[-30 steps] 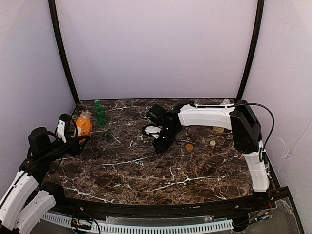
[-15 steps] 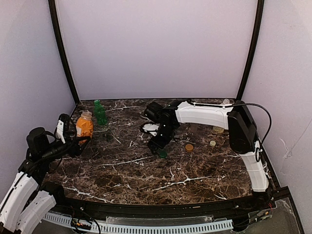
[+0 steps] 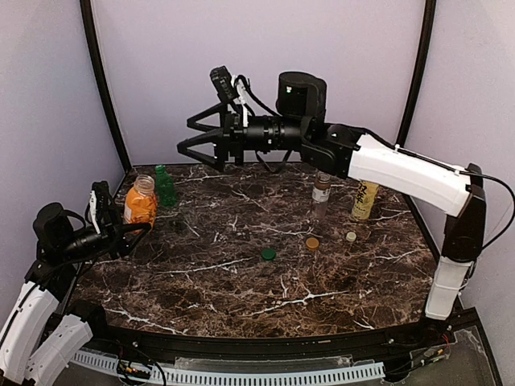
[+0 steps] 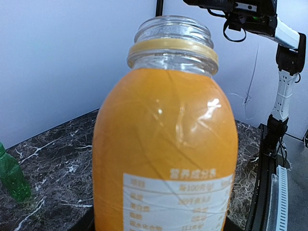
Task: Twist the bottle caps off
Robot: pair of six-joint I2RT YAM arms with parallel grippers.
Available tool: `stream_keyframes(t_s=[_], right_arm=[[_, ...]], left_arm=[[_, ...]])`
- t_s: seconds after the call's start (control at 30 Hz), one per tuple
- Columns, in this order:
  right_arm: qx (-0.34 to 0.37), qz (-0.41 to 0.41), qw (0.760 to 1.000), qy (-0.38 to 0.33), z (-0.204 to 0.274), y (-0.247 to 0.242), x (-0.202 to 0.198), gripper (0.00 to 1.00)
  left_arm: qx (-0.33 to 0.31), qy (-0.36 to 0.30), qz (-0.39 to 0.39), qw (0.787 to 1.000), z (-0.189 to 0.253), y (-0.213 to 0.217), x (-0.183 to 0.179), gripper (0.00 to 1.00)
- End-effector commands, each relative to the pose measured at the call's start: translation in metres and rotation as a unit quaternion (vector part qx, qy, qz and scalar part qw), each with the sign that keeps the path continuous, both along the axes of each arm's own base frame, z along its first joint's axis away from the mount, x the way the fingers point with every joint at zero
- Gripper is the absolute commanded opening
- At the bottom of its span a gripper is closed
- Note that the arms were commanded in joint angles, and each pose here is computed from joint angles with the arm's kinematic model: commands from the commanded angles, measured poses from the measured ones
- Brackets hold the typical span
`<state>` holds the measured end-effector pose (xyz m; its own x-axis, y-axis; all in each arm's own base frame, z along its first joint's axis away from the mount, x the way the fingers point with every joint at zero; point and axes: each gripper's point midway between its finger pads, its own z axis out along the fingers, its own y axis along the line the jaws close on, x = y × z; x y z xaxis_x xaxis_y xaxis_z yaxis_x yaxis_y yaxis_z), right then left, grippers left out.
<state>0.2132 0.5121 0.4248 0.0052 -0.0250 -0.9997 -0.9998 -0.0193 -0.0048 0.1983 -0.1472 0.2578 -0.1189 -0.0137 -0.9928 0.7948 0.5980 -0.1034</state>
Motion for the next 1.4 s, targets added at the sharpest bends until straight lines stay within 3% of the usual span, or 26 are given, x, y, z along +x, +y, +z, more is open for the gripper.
stream_keyframes(t_s=[0.0, 0.27, 0.5, 0.9, 1.07, 1.1, 1.13, 1.2, 1.23, 1.27, 1.3, 1.37], right_arm=[[0.080, 0.105, 0.990, 0.046, 0.008, 0.045, -0.024, 0.86], [0.070, 0.117, 0.988, 0.075, -0.013, 0.091, -0.035, 0.85], [0.043, 0.124, 0.985, 0.116, -0.049, 0.112, -0.039, 0.77], [0.023, 0.148, 0.981, 0.125, -0.063, 0.119, -0.042, 0.38], [0.022, 0.164, 0.979, 0.116, -0.060, 0.116, -0.048, 0.02], [0.023, 0.166, 0.980, 0.110, -0.059, 0.114, -0.049, 0.00], [0.023, 0.166, 0.981, 0.102, -0.058, 0.113, -0.050, 0.00], [0.018, 0.166, 0.983, 0.080, -0.059, 0.108, -0.050, 0.00], [0.013, 0.164, 0.984, 0.069, -0.061, 0.104, -0.047, 0.00], [0.005, 0.164, 0.985, 0.059, -0.064, 0.099, -0.044, 0.00], [-0.001, 0.170, 0.984, 0.044, -0.065, 0.091, -0.042, 0.00], [-0.010, 0.198, 0.980, 0.019, -0.068, 0.068, -0.036, 0.00]], left_arm=[[-0.001, -0.036, -0.034, 0.999, 0.019, -0.006, -0.012, 0.03], [-0.007, -0.037, -0.034, 0.999, 0.018, -0.005, -0.013, 0.03], [-0.010, -0.038, -0.030, 0.999, 0.016, -0.005, -0.012, 0.03], [-0.011, -0.042, -0.013, 0.999, 0.018, -0.001, -0.008, 0.03], [-0.011, -0.036, -0.011, 0.999, 0.013, -0.001, -0.007, 0.03], [-0.010, -0.035, -0.010, 0.999, 0.011, -0.001, -0.007, 0.04], [-0.009, -0.031, -0.007, 0.999, 0.009, 0.000, -0.006, 0.08], [-0.009, -0.017, 0.012, 1.000, 0.000, 0.004, -0.002, 0.41], [-0.012, -0.007, 0.023, 1.000, -0.005, 0.006, 0.001, 0.72], [-0.013, 0.002, 0.049, 0.999, -0.009, 0.012, 0.007, 0.85], [-0.017, 0.016, 0.064, 0.998, -0.015, 0.016, 0.011, 0.95], [-0.020, 0.028, 0.101, 0.994, -0.022, 0.027, 0.018, 0.98]])
